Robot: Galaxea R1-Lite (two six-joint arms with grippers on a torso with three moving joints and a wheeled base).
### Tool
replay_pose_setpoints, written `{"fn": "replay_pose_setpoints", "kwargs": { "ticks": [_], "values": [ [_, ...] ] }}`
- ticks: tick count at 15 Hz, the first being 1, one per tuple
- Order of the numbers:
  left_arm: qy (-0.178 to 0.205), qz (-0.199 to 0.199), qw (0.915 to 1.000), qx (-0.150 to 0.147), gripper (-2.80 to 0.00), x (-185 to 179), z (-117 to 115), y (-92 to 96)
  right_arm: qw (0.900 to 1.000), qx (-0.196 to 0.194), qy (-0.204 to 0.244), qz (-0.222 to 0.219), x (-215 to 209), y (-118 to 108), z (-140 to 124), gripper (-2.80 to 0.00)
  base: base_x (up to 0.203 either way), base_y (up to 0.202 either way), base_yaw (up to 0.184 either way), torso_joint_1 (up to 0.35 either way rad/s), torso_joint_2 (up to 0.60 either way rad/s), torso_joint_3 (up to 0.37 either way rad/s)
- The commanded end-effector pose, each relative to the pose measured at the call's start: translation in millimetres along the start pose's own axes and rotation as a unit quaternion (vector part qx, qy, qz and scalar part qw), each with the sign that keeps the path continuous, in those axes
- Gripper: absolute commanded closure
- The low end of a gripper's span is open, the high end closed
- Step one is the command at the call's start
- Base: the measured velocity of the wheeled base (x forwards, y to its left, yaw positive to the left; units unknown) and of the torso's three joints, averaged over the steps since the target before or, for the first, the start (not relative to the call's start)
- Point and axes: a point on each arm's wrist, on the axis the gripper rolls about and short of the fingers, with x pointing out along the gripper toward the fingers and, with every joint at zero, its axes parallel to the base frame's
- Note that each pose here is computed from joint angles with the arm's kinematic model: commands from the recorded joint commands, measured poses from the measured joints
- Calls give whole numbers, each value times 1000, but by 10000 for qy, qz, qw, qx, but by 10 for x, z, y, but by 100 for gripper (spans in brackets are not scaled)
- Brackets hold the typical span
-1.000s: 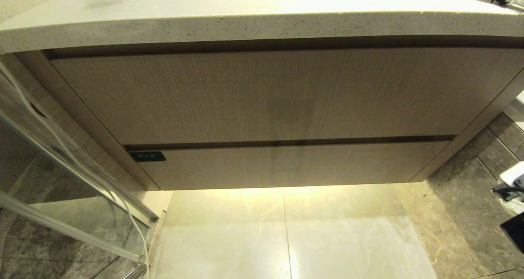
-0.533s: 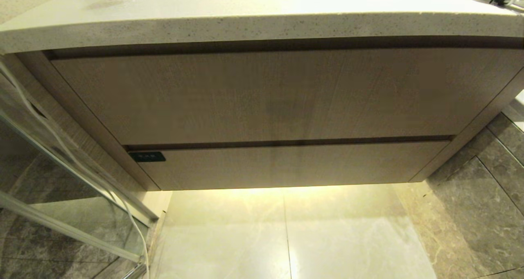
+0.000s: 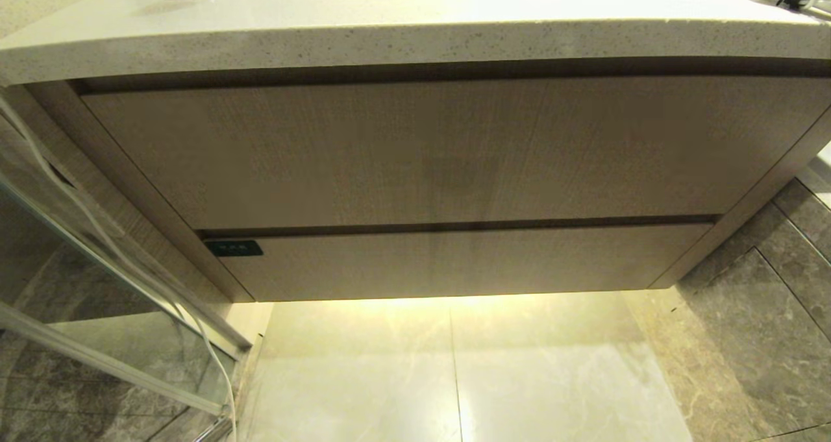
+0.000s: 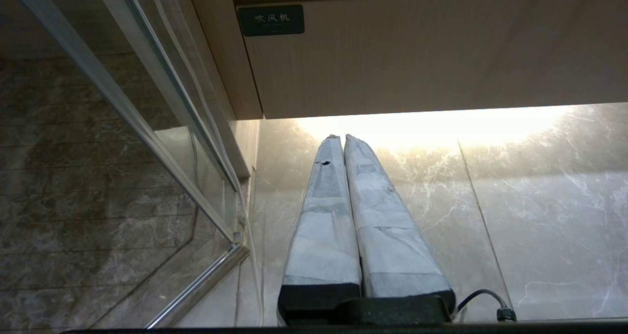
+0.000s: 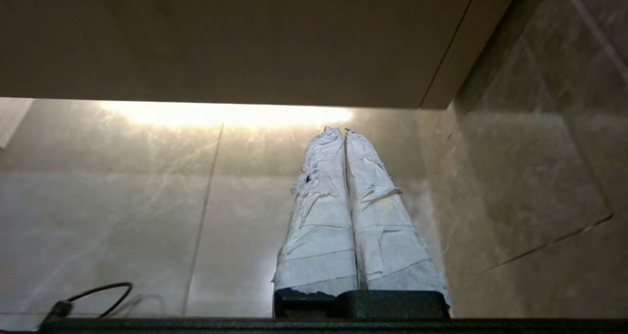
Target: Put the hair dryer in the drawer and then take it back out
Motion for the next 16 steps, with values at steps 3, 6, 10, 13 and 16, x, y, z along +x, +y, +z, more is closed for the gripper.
{"fn": "replay_pose_setpoints", "kwargs": {
  "ticks": [3, 6, 10, 13, 16],
  "values": [
    [-1, 0, 10000, -1, 0, 0, 0, 0, 9996, 251, 102, -10, -11, 3, -60, 0, 0, 0, 0, 0, 0, 0],
    [-1, 0, 10000, -1, 0, 0, 0, 0, 9995, 317, 87, -17, -12, 2, -54, 0, 0, 0, 0, 0, 0, 0],
    [-1, 0, 10000, -1, 0, 0, 0, 0, 9991, 416, 90, -49, -12, 1, -54, 0, 0, 0, 0, 0, 0, 0],
    [-1, 0, 10000, -1, 0, 0, 0, 0, 9991, 417, 97, -48, -11, 1, -54, 0, 0, 0, 0, 0, 0, 0],
    [-1, 0, 10000, -1, 0, 0, 0, 0, 9991, 410, 94, -43, -12, 2, -55, 0, 0, 0, 0, 0, 0, 0]
  ]
}}
